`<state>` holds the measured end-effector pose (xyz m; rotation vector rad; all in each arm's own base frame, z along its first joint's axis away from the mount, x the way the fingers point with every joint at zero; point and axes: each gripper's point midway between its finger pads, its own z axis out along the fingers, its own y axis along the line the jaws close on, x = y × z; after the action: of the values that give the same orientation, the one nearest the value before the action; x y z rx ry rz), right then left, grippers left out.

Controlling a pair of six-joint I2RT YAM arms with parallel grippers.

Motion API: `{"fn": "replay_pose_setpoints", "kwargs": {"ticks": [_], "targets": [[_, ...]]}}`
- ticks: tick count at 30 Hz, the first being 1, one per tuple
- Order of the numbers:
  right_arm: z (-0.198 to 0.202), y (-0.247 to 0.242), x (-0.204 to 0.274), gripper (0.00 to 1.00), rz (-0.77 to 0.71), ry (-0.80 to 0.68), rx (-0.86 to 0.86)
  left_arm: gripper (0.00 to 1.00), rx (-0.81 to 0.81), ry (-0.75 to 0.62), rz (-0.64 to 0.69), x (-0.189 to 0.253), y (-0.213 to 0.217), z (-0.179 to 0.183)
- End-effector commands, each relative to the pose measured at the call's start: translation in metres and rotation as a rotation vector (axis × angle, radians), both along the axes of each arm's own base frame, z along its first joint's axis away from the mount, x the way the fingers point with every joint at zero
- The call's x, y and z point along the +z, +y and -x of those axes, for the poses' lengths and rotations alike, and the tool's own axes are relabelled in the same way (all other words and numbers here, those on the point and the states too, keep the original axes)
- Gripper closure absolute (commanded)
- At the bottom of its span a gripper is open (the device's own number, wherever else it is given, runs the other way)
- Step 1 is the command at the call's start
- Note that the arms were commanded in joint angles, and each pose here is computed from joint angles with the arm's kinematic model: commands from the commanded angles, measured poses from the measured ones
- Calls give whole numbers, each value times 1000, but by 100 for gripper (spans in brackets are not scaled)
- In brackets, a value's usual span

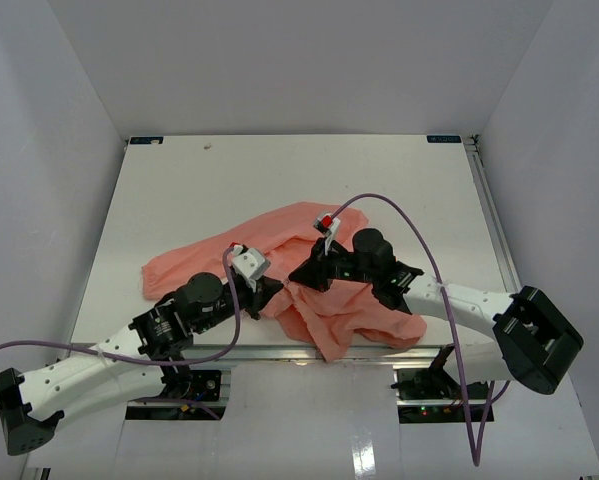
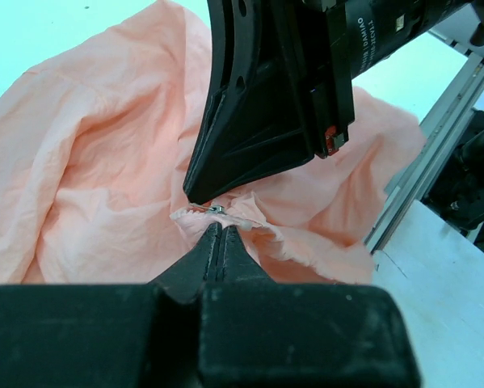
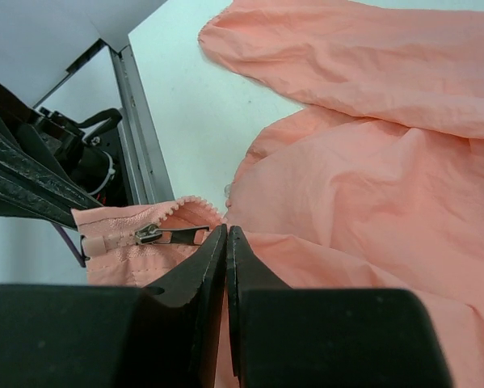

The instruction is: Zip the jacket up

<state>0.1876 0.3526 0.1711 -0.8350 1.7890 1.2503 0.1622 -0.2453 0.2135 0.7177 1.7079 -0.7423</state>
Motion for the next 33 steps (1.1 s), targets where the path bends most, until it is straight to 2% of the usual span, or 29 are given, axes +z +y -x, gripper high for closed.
{"fn": "replay_pose_setpoints", "kwargs": {"ticks": [1, 9, 17, 18, 21, 25, 28, 31, 33], "targets": [[0, -3, 3, 92, -27, -9, -8, 100, -12, -27, 77, 16, 0, 4], [-25, -23, -9, 92, 30, -5, -127, 100, -3, -42, 109, 25, 5, 6], [-28, -25, -7, 92, 30, -9, -122, 99, -24, -35, 132, 29, 4, 10], [-28, -25, -6, 92, 28, -12, -121, 95, -26, -19, 130, 27, 2, 11], [-26, -25, 1, 92, 12, -22, -116, 69, 2, 89, 91, 9, -4, 9], [-24, -27, 6, 92, 0, -29, -109, 68, 90, 243, 64, -20, -11, 2], [-22, -28, 8, 92, -7, -33, -110, 68, 156, 302, 169, -14, -12, -3], [-21, -29, 9, 92, -9, -35, -113, 59, 281, 403, 333, -4, -6, -10], [-21, -29, 7, 92, -8, -34, -111, 53, 294, 442, 380, 1, -6, -10]]}}
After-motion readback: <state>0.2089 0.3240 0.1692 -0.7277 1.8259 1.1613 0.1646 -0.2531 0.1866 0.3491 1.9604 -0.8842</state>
